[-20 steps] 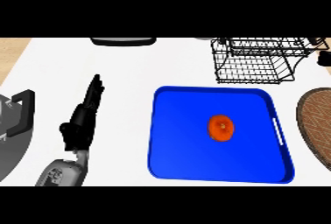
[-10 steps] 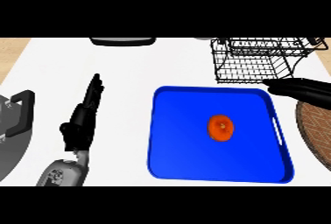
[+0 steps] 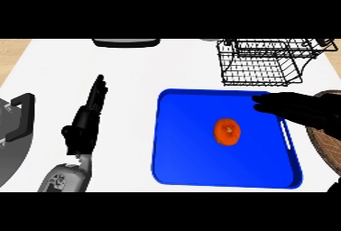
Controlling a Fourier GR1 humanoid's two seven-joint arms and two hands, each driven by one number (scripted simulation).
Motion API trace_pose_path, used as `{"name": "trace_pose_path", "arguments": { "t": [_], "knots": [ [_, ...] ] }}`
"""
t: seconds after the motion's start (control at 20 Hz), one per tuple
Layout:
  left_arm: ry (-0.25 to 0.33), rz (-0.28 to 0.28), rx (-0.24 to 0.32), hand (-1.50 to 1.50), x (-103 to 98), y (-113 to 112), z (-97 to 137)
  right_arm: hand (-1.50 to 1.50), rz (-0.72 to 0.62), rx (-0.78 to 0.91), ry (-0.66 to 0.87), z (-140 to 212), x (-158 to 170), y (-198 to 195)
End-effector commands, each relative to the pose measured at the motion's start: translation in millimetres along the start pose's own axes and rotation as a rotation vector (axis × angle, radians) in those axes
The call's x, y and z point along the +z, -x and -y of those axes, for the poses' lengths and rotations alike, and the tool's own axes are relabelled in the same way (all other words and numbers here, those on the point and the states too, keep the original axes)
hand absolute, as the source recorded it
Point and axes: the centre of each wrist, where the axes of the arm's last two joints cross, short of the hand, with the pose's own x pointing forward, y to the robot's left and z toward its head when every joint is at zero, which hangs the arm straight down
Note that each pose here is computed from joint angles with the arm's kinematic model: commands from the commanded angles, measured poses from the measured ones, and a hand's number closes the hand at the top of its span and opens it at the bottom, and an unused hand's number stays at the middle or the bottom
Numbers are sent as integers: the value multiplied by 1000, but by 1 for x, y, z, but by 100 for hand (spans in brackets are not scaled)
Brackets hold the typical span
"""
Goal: Pick the squash from the tray and place it in the tiered basket
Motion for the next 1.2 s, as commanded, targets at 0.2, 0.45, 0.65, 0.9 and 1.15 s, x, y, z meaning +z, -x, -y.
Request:
{"name": "trace_pose_path", "arguments": {
  "t": [0.2, 0.45, 0.65, 0.9, 1.15],
  "knots": [
    [1, -9, 3, 0, 20, -4, -13, -150, -90, 62, -78, -24, -5, -16],
    [10, 4, 0, 0, 12, -2, 14, -150, -129, 122, -72, -12, -8, 0],
    [2, 2, 8, 0, -1, 0, -2, -150, -148, 170, -79, -23, -16, 0],
    [10, 4, 12, 0, -2, -8, 1, -150, -109, 199, -61, -24, -22, 22],
    [-5, 1, 2, 0, 9, 12, -2, -150, -61, 303, -51, -23, -18, 18]
  ]
}}
